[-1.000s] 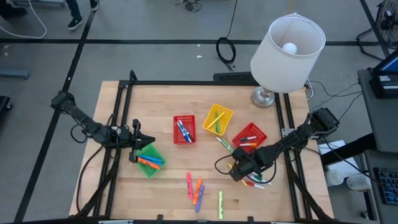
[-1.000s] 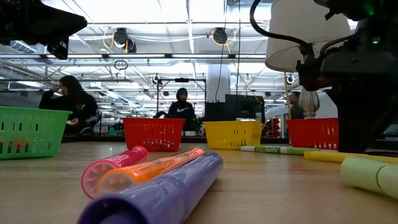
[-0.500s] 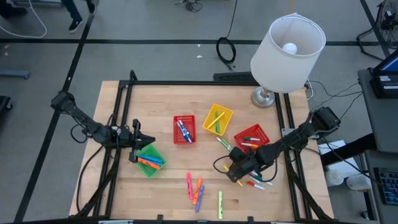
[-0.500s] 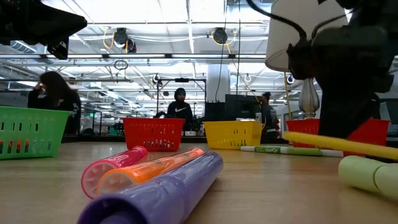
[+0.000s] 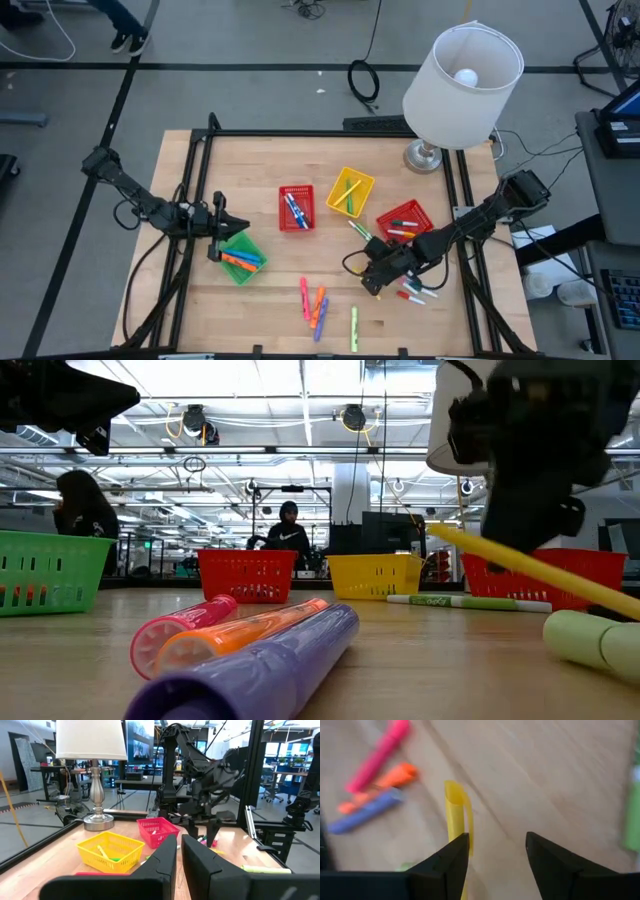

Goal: Pick & Place Markers
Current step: Put the yellow pen into the yellow bin

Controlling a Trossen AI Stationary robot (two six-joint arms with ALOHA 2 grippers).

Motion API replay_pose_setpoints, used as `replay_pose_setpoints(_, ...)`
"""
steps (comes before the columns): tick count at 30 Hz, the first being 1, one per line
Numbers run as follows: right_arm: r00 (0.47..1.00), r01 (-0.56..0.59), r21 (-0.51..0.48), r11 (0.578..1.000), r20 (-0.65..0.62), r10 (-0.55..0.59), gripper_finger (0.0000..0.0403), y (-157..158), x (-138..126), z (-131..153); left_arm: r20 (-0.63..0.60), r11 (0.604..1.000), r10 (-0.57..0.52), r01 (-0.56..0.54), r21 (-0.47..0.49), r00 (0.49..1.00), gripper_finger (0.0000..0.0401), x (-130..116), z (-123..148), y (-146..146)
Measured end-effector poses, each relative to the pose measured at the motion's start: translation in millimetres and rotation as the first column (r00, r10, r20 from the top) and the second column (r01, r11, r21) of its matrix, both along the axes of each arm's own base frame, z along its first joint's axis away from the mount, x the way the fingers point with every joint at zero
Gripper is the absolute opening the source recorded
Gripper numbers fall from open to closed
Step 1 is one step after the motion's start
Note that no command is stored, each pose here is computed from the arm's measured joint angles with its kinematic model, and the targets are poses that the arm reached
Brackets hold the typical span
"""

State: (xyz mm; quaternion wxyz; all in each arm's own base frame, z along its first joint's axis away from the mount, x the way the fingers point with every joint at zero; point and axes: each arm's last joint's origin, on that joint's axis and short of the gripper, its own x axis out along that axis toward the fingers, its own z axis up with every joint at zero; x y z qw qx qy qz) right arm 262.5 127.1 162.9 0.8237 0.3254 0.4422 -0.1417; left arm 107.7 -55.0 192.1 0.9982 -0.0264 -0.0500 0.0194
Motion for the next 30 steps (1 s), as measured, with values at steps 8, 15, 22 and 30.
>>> replay_pose_setpoints(8,0.985,0.003,-0.076,0.997,0.175,0.010,0.0185,-4.8,-1.5,30.0,0.000,1.000,0.000,0.000,0.000,1.000,0.0037,0.0,0.0,0.0)
replay_pose_setpoints(15,0.957,0.014,-0.127,0.992,0.290,0.023,0.0185,-8.2,-5.0,51.6,0.000,1.000,0.000,0.000,0.000,1.000,0.0037,0.0,0.0,0.0)
replay_pose_setpoints(22,0.935,0.055,-0.210,0.976,0.353,0.023,0.0185,-17.4,-9.5,67.2,0.001,1.000,0.000,0.000,-0.001,1.000,0.0037,0.0,0.1,0.0)
replay_pose_setpoints(30,0.910,0.157,-0.316,0.936,0.415,-0.012,0.0185,-60.8,-8.8,91.4,0.001,1.000,0.000,0.000,-0.001,1.000,0.0037,0.0,0.1,0.0)
